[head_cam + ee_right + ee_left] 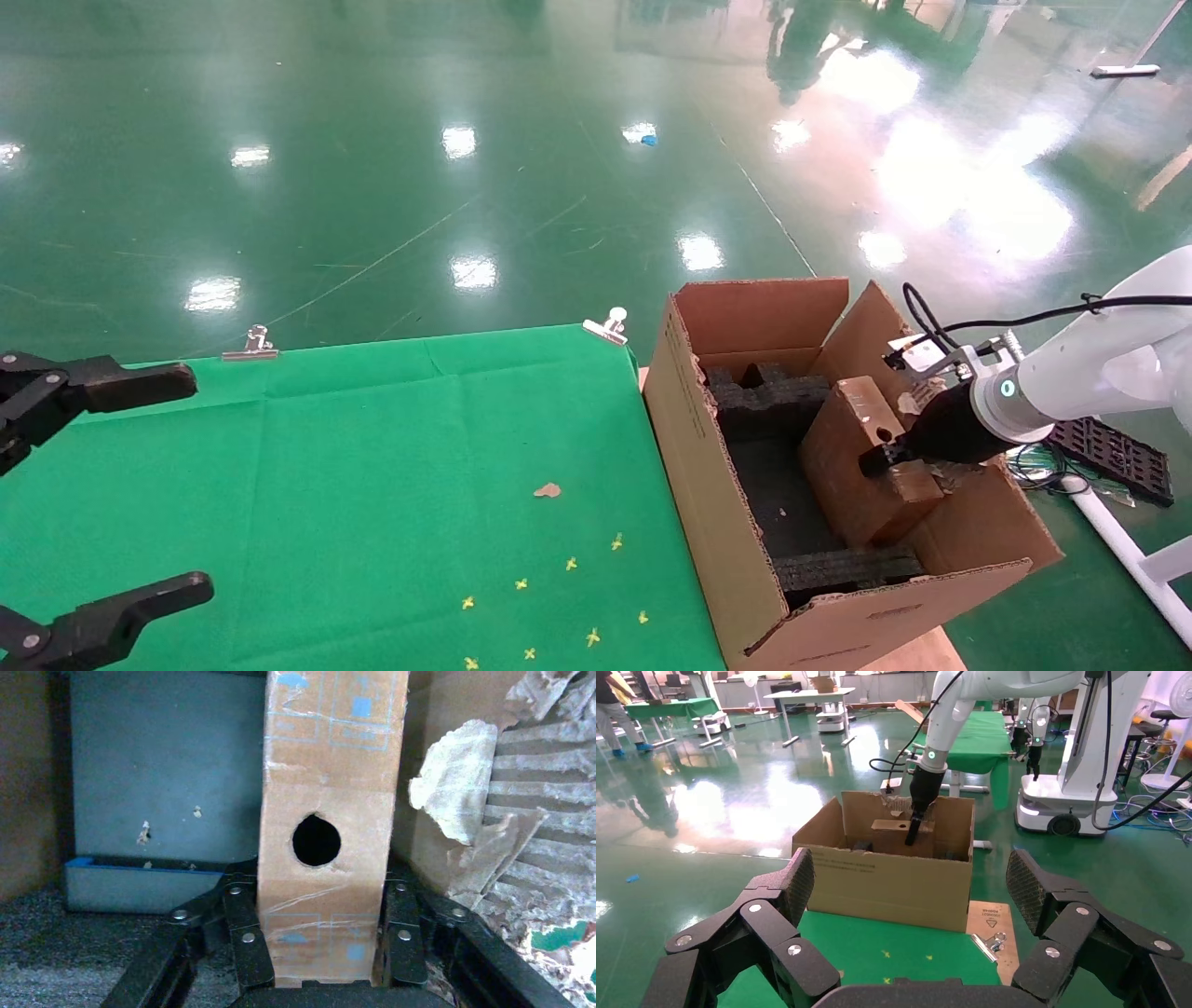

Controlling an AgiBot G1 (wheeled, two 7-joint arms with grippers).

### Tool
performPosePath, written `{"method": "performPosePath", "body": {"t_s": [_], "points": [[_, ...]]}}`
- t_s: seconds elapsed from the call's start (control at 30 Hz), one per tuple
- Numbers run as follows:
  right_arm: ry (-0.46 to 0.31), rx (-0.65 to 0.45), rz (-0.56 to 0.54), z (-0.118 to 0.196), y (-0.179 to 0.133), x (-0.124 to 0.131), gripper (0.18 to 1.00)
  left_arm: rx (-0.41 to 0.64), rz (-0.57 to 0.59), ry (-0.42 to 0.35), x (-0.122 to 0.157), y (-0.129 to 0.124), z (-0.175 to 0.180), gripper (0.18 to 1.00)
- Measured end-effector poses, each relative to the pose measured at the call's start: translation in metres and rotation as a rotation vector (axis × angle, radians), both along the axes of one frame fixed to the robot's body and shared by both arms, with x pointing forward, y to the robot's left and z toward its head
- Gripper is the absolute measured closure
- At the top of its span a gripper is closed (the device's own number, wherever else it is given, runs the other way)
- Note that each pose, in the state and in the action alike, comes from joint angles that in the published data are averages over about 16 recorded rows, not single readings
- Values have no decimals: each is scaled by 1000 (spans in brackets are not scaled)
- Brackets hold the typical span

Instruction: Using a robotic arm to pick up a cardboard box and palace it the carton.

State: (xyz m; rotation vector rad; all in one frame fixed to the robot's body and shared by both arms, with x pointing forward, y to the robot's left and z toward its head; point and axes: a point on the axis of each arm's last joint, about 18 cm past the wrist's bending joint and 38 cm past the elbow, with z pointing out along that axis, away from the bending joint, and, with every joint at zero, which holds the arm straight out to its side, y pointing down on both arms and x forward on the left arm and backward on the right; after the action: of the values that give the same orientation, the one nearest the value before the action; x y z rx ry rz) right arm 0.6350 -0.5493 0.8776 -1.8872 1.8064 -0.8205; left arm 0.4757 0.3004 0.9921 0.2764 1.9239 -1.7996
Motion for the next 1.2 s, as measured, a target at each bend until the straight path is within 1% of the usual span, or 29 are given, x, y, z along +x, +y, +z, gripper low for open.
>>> {"method": "performPosePath", "body": {"t_s": [0.2, 0.27, 0.43, 0.57, 0.73, 0.9, 1.07, 1.2], "points": [[-3, -12, 0, 8, -1, 0, 642, 0, 0, 0, 0, 0, 0, 184], [-10, -16, 5, 14, -1, 0, 594, 0, 0, 0, 0, 0, 0, 184], [-51, -26, 32, 42, 1, 1, 487, 0, 0, 0, 0, 0, 0, 184], [-111, -38, 65, 78, 4, 1, 402, 0, 0, 0, 0, 0, 0, 184], [-213, -59, 113, 136, 7, -6, 310, 0, 0, 0, 0, 0, 0, 184], [-320, -65, 159, 190, 10, -20, 249, 0, 0, 0, 0, 0, 0, 184], [-403, -64, 201, 223, 11, -33, 208, 0, 0, 0, 0, 0, 0, 184], [-447, -54, 243, 236, 16, -39, 189, 0, 0, 0, 0, 0, 0, 184]]}}
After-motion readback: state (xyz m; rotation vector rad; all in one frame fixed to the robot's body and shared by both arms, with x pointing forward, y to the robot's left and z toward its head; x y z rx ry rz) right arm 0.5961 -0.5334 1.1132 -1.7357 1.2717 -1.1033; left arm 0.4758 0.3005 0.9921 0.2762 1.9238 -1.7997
